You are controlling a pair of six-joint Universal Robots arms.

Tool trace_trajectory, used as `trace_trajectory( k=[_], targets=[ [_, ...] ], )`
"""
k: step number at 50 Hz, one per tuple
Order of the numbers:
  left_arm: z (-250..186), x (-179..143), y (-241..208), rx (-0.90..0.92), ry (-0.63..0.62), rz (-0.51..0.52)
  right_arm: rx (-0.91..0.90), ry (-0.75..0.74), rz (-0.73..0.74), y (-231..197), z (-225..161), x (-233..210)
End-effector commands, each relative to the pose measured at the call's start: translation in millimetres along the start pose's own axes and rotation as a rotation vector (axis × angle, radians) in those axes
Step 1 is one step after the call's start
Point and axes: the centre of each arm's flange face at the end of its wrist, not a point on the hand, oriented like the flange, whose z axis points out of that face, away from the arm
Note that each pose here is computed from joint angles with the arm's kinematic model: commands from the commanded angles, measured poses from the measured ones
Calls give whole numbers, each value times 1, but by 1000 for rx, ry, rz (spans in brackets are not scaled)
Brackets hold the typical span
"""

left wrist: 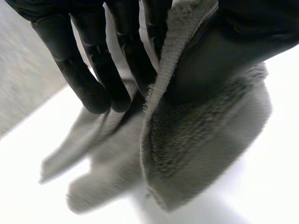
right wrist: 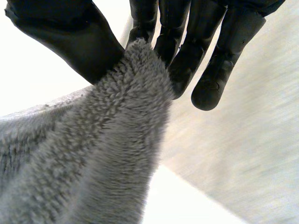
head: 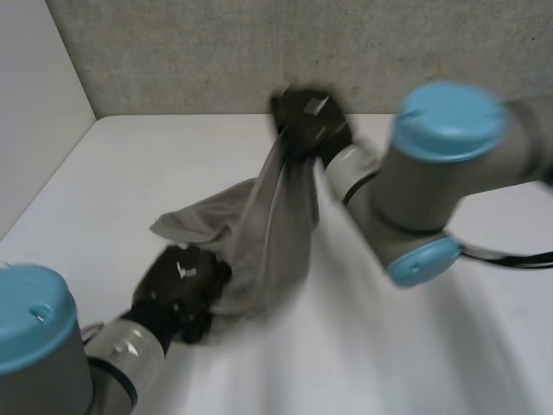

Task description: Fold the towel.

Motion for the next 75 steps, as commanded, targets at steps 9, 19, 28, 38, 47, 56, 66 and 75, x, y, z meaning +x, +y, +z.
trace_trajectory(
  k=[9,19,28,38,47,56,66,75],
  targets=[
    [0,-13,-31,114,-45,-21,-134,112,-231,16,-61,48],
    [-2,-1,-18,71,-2,-9,-445,-121,-374,56,-121,30],
    [-7,1,-11,45,8,-4,-686,-254,-453,58,-152,26],
    [-11,3,-10,43,12,10,-452,-162,-462,10,-130,30],
    [-17,-4,-17,65,-7,19,-338,-168,-458,-11,-111,29],
    [-20,-4,-19,68,-11,49,-399,-319,-468,13,-101,2],
    [-17,-3,-14,50,-4,43,-490,-507,-705,63,-106,-32],
    [-17,-3,-14,51,-4,37,-568,-506,-723,98,-98,-31]
  ],
)
